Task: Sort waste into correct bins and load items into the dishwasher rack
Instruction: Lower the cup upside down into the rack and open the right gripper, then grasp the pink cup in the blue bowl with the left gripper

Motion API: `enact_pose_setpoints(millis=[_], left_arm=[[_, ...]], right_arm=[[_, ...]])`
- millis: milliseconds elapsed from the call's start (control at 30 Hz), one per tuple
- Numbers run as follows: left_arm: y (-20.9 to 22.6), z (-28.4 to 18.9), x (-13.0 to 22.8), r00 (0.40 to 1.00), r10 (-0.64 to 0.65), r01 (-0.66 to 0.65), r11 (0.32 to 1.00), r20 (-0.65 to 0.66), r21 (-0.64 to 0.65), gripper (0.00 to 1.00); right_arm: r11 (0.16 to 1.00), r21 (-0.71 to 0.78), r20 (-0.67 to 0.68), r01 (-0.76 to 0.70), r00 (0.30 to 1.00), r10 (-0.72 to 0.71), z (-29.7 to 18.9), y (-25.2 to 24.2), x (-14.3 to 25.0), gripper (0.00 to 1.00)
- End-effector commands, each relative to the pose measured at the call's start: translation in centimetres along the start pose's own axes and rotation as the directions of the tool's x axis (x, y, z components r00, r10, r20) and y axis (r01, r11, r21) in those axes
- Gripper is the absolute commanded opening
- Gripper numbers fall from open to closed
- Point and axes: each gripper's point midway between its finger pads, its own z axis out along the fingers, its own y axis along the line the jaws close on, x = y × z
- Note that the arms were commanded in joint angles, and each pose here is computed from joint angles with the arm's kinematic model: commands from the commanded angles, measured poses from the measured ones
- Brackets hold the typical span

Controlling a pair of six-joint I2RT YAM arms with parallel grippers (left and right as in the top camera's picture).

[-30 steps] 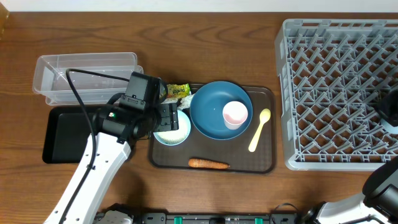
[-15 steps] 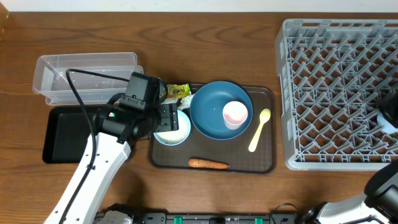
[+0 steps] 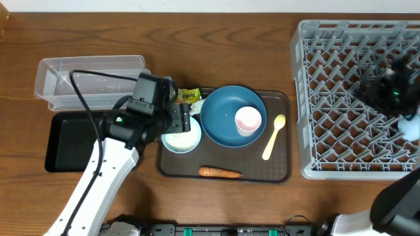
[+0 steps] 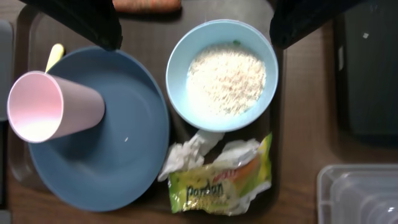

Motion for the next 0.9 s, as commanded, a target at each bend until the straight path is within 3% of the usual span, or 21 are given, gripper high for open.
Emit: enact_pose_setpoints(millis=[0, 300, 700, 767, 867], left_arm=[[-1.3, 1.0, -0.3, 1.0, 0.019, -0.018, 0.998, -0.02, 0.053, 0.79], [-6.6, 5.5, -0.1, 0.989, 0.142, -0.137, 0.981, -0.027, 0.135, 0.79], [-12.0, 11.8, 2.8, 0.959, 0.275, -0.258, 0.946, -0.063, 0.196, 0.78], [-12.1, 12.6, 3.1, 0.957, 0.28, -0.262, 0.946, -0.072, 0.193, 0.75], [-11.8, 13.4, 3.5, 0.956, 0.277, -0.257, 0.949, -0.093, 0.184, 0.58]], right_arm=[[0.986, -0.034, 0.002, 0.162, 0.987, -0.162, -0.1, 4.6, 0.4, 0.4], [0.931, 0.135, -0.109, 0.34, 0.939, -0.327, 2.6, 7.5, 3.0, 0.39], [0.919, 0.116, -0.15, 0.378, 0.921, -0.36, 3.2, 9.4, 4.6, 0.4], [0.919, 0.116, -0.154, 0.377, 0.921, -0.359, 3.2, 9.4, 4.7, 0.4], [0.919, 0.119, -0.156, 0.377, 0.921, -0.358, 3.2, 9.3, 4.7, 0.4]])
